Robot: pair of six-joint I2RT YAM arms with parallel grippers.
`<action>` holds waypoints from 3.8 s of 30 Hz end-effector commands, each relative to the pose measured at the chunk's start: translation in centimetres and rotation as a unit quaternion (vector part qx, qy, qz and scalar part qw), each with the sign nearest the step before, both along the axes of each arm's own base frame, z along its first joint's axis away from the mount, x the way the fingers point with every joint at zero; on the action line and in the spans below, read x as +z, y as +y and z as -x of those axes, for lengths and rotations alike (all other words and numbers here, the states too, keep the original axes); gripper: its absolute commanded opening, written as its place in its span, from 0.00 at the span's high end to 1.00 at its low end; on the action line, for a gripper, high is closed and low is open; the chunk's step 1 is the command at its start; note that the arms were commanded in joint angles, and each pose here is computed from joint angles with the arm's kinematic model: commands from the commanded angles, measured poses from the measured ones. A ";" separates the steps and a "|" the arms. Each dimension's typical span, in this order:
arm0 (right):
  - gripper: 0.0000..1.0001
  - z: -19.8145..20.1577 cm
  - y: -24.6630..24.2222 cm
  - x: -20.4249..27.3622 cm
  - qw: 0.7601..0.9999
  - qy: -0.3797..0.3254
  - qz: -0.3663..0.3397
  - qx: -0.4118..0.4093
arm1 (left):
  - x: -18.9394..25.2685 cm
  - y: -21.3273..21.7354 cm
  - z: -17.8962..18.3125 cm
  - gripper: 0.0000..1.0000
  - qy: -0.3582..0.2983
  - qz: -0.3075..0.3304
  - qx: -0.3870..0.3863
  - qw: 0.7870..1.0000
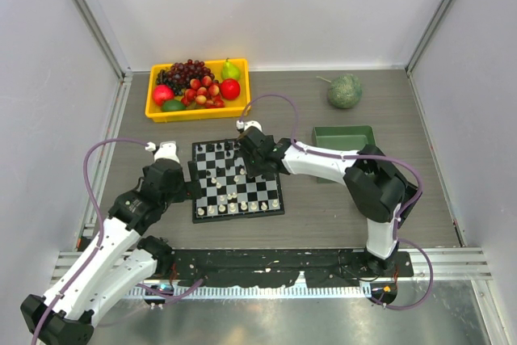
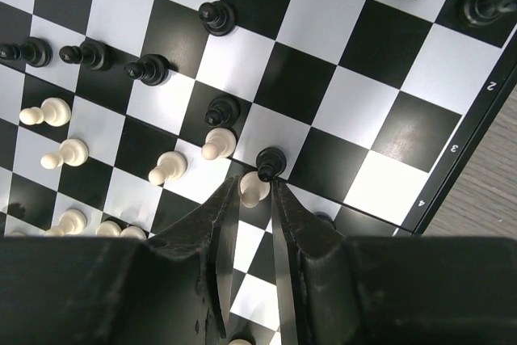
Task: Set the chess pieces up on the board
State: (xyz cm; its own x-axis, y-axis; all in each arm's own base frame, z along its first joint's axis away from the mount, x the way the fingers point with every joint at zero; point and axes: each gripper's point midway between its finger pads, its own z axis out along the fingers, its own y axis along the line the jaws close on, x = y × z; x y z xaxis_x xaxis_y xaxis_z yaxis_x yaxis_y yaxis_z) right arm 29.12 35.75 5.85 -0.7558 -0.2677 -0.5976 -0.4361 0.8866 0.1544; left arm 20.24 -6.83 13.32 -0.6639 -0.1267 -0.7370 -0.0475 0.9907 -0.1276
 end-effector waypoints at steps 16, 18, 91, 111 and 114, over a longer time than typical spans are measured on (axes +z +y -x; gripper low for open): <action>0.91 0.6 1.0 1.3 1.000 -0.003 -0.009 0.010 | 0.4 -0.4 -0.5 0.00 -0.015 0.013 -0.001 1.000; 0.91 0.9 1.0 1.7 1.000 -0.007 -0.011 0.018 | 0.4 -0.4 -0.5 0.00 -0.015 0.013 -0.001 1.000; 0.76 6.6 -5.8 1.5 1.000 -0.005 -0.023 -0.007 | -0.2 0.0 -0.5 0.00 -0.015 0.011 0.010 1.000; 0.59 1.4 1.2 6.1 0.997 -0.057 -0.045 0.036 | 0.2 0.3 -0.1 0.00 -0.024 0.015 0.013 1.000; 0.60 0.7 2.3 6.4 0.996 -0.059 -0.046 0.042 | 0.2 0.4 0.0 0.00 -0.024 0.014 0.014 1.000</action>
